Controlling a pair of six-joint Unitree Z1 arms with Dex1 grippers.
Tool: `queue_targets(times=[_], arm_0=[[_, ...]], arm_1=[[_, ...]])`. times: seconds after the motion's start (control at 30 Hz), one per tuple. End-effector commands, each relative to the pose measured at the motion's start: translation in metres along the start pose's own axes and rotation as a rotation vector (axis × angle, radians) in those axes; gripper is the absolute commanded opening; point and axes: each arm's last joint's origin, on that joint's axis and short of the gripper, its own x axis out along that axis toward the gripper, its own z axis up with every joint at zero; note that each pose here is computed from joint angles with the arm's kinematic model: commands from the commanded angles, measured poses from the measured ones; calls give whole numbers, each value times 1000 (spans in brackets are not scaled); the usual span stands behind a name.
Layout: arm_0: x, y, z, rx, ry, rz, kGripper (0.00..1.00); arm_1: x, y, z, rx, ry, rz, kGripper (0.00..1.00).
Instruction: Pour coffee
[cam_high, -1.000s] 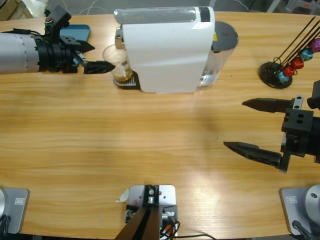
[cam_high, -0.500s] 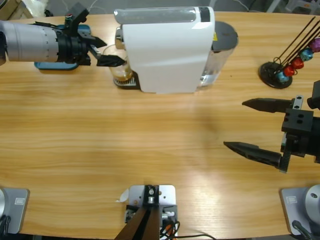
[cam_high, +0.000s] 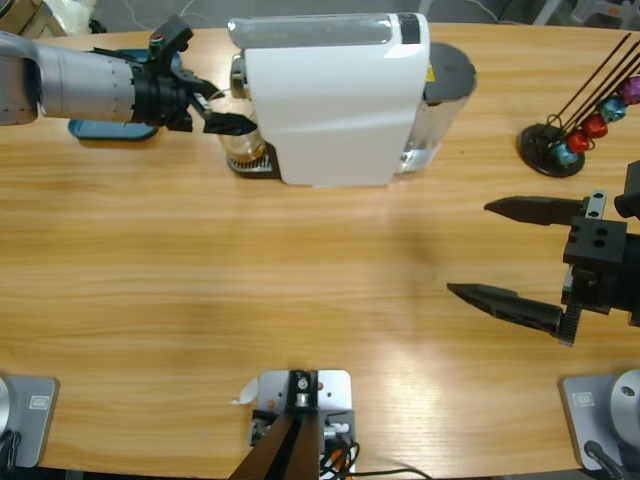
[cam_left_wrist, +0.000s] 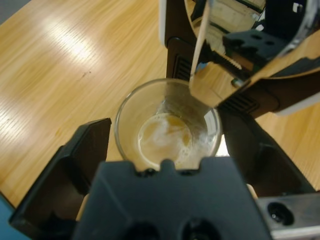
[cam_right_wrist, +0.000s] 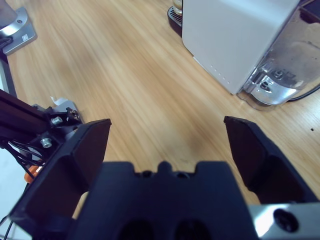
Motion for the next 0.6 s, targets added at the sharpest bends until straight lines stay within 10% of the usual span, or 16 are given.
queue_targets(times=[0.03,0.6], arm_0=[[30,12,-13,-22,45,-34,895],[29,12,-11,-18,35,-34,642]], arm_1=[[1,2,-3,-16,4,20,1000],[0,2,-3,-17,2,22,1000]])
